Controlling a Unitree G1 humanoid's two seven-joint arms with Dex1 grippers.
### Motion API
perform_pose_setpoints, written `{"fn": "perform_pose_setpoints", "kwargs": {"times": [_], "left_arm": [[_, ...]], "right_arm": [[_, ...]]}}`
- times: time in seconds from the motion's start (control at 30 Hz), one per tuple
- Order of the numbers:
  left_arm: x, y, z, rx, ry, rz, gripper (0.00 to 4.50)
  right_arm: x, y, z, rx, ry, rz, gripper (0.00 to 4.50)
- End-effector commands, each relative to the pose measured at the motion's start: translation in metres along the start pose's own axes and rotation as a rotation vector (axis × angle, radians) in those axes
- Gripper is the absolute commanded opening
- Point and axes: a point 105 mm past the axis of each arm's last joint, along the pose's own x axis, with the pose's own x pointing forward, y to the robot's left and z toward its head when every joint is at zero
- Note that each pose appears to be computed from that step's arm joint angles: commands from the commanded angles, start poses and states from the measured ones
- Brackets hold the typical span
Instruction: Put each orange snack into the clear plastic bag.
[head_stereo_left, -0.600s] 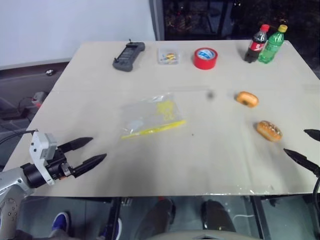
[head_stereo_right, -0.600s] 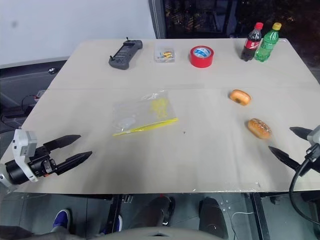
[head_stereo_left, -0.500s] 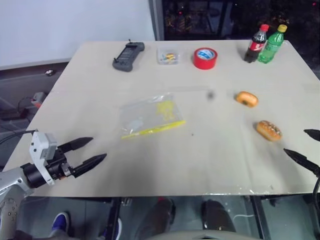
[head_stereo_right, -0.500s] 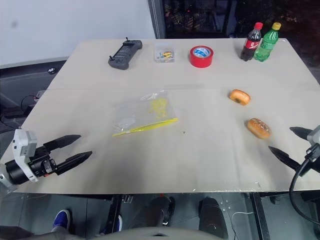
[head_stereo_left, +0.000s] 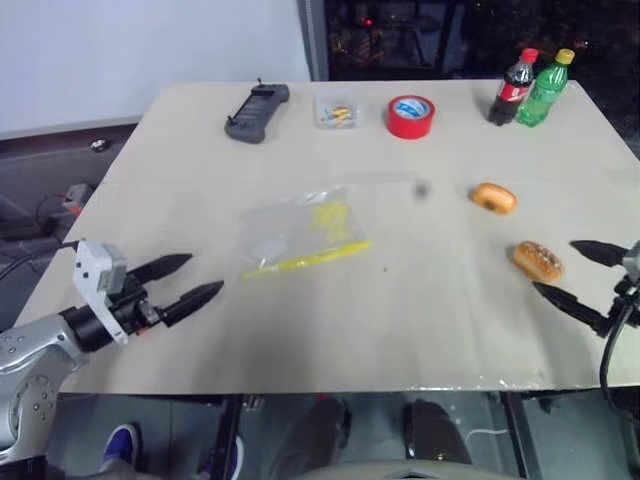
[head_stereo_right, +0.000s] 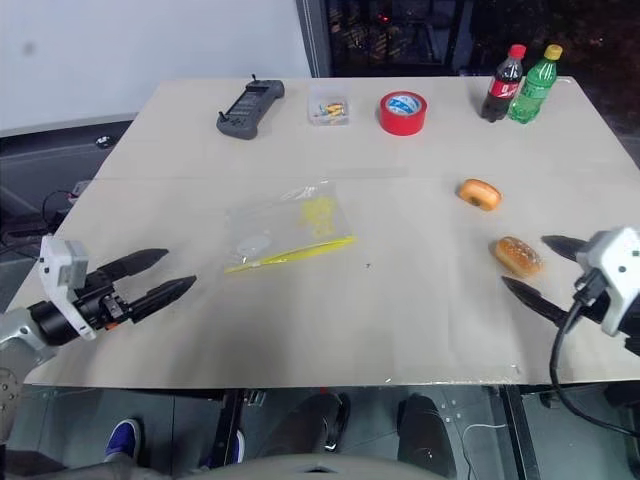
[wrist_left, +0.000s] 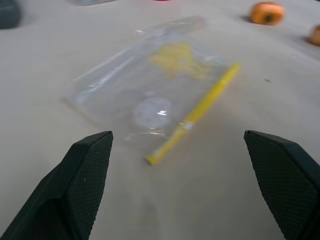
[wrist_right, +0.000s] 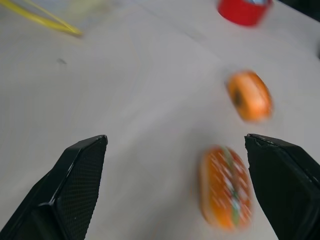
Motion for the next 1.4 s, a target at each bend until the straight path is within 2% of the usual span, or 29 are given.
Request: {"fn": "perform_pose_setpoints", "kwargs": {"times": [0.03, 0.13, 0.2, 0.4, 0.5, 0.57, 0.67, 0.83, 1.2, 1.4], "left_arm": [[0.008, 0.001, -0.001, -0.183, 0.069, 0.046, 4.46], [0.016, 0.001, -0.006, -0.459, 0.152, -0.059, 4.46], [0.024, 0.011, -0.008, -0.552, 0.161, -0.06, 4.46], [0.055, 0.032, -0.023, -0.7, 0.223, -0.078, 4.46], [0.067, 0.028, -0.027, -0.768, 0.247, -0.163, 4.46], [0.072, 0.022, -0.023, -0.83, 0.239, -0.256, 4.46], [0.072, 0.013, 0.001, -0.957, 0.138, -0.436, 4.46], [0.069, 0.01, 0.01, -0.991, 0.096, -0.536, 4.46], [0.11, -0.013, -0.027, -1.022, 0.215, -0.451, 4.46], [0.134, -0.021, -0.037, -1.058, 0.205, -0.344, 4.46]], "right_arm": [[0.023, 0.027, 0.024, -0.056, -0.088, 0.112, 4.5], [0.042, 0.048, 0.039, -0.063, -0.149, 0.224, 4.5], [0.051, 0.059, 0.047, -0.085, -0.173, 0.274, 4.5], [0.058, 0.07, 0.057, -0.122, -0.199, 0.292, 4.5], [0.056, 0.071, 0.056, -0.126, -0.182, 0.278, 4.5], [0.054, 0.071, 0.055, -0.126, -0.173, 0.266, 4.5], [0.05, 0.07, 0.054, -0.13, -0.158, 0.244, 4.5], [0.043, 0.069, 0.052, -0.128, -0.143, 0.204, 4.5], [0.04, 0.071, 0.048, -0.131, -0.127, 0.152, 4.5], [0.042, 0.071, 0.048, -0.135, -0.128, 0.143, 4.5]]}}
